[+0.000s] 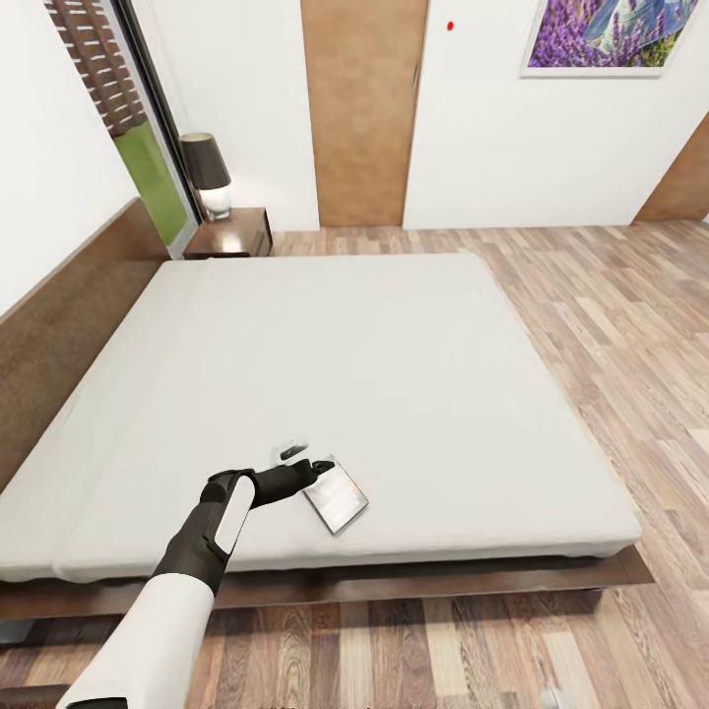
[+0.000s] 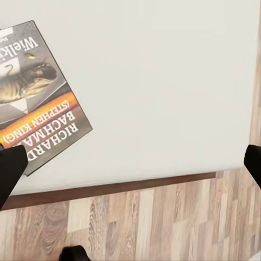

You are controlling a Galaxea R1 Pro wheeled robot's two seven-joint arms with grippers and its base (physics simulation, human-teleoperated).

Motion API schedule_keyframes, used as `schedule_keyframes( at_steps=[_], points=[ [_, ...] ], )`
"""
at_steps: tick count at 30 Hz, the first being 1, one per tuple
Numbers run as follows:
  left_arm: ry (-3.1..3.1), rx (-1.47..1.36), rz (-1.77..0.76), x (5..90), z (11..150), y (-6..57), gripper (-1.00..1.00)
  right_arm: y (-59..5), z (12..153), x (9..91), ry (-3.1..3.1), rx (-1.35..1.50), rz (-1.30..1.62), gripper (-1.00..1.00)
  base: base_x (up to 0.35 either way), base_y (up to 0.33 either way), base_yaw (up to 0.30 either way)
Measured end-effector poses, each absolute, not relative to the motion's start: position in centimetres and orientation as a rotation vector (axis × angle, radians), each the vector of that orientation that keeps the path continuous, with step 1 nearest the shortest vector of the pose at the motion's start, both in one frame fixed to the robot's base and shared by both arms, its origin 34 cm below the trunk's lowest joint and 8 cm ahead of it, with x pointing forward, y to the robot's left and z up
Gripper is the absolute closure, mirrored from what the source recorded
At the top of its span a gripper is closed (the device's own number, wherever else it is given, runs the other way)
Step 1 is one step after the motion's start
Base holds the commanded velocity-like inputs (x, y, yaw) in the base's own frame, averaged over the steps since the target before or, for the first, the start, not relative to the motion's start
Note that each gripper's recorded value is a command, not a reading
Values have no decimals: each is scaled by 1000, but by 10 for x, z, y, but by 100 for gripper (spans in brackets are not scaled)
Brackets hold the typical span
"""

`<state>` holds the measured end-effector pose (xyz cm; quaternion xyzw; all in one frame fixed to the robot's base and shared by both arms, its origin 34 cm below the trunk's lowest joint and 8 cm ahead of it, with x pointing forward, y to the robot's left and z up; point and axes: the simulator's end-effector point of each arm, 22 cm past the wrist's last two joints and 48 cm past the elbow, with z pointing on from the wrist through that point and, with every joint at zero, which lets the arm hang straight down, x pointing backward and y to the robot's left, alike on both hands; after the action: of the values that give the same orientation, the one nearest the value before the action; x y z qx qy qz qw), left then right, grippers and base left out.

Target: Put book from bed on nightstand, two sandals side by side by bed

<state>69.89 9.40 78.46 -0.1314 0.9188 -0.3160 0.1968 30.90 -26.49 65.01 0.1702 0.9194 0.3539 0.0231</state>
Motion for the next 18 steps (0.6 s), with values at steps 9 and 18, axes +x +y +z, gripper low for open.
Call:
schedule_keyframes(
  at_steps=[9,18],
  points=[
    [2586,-375,-885,696,776,94,-100,-265,647,304,2858,536,1096,-100,0,0,0],
    [2593,-380,-886,694,771,94,-100,-265,646,300,2867,543,1096,-100,36,0,0]
  ],
)
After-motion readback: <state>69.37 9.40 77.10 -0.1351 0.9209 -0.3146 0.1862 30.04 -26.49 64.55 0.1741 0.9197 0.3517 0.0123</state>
